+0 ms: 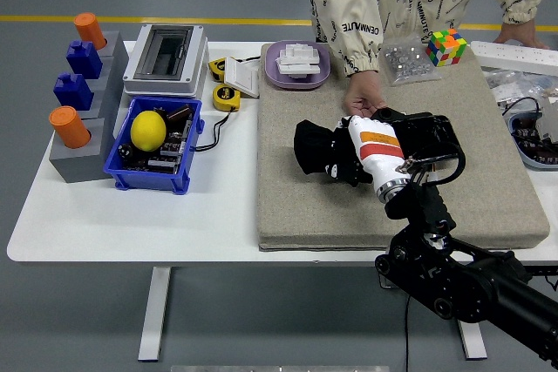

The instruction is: Pick the rag up,wipe the panel,place it on the desk

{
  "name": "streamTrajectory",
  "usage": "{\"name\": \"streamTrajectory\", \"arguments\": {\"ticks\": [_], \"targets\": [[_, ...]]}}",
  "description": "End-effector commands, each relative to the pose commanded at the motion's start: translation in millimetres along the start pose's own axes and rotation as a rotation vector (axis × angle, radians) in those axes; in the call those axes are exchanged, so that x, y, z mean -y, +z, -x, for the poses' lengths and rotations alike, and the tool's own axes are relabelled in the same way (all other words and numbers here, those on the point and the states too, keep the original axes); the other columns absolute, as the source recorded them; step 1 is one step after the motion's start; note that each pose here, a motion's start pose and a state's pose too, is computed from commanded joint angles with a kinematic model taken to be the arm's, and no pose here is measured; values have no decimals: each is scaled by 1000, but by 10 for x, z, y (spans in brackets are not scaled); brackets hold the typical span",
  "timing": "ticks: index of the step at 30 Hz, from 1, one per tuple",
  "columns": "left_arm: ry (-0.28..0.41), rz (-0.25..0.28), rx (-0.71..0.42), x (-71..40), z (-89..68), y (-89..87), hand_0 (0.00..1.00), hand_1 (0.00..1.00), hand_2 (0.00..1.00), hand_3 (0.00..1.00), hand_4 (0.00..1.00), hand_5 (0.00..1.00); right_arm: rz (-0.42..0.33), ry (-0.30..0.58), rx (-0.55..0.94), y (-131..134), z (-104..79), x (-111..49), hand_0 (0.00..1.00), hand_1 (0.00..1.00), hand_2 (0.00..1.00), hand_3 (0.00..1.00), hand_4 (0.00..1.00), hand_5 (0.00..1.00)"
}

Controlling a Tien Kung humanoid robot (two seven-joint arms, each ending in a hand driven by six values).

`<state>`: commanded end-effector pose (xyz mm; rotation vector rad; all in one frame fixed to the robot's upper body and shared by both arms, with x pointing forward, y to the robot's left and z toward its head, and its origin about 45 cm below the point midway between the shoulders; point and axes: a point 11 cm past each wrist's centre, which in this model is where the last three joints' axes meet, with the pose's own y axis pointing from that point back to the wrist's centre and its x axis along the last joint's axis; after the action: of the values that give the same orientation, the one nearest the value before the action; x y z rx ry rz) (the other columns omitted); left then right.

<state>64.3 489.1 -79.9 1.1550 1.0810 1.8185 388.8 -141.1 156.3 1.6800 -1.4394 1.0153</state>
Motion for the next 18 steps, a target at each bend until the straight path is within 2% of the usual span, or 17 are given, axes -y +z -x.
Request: {"name": "streamTrajectory", "arguments": {"ticks": [7,18], "targets": [[-1,1,-2,0,3,6,607,641,656,561,629,443,30,14,-6,118,-61,33,292,388,419,435,968,60],[-2,1,-5,0,12,3,608,641,656,561,629,442,92,61,-13,385,-262,85,293,388,419,435,967,59]]}}
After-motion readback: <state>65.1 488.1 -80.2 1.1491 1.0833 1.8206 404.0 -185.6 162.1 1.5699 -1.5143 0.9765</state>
